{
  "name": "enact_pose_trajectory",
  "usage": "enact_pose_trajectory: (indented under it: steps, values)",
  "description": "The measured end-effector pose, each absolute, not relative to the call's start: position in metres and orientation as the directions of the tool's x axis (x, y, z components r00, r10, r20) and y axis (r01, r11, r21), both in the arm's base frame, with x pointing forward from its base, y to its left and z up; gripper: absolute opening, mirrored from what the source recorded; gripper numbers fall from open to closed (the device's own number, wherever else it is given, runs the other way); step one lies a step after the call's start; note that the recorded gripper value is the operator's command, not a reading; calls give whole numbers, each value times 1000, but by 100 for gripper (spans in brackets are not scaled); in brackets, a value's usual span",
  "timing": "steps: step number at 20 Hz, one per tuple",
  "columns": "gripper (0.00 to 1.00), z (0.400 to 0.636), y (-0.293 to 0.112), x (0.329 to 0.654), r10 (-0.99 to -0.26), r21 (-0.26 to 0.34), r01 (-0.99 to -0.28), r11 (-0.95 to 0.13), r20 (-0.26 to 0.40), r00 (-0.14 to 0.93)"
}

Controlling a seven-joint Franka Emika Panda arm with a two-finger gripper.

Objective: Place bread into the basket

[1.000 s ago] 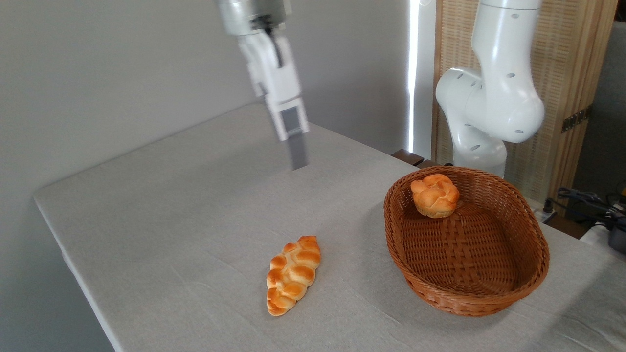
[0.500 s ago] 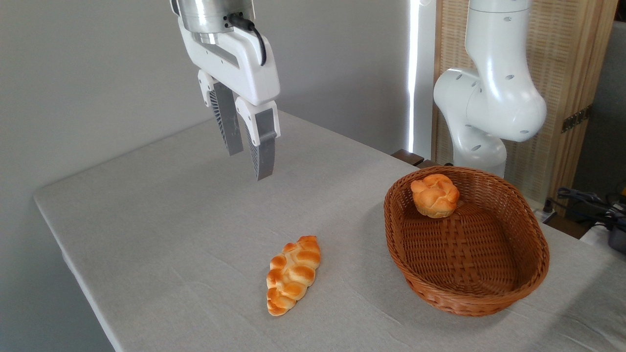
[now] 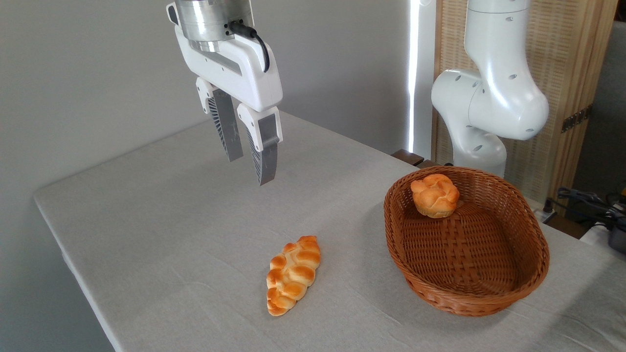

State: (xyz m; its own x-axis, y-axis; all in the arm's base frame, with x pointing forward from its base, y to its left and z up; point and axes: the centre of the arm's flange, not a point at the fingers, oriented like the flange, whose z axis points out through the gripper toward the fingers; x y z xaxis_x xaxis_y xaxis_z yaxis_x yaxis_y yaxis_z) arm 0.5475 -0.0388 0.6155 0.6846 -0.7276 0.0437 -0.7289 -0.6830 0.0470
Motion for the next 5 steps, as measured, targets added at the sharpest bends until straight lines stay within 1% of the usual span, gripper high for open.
enact_pose_trajectory:
  steps: [5]
  values:
    - [100,616,-37,548,-725,46,-727,-686,44,687]
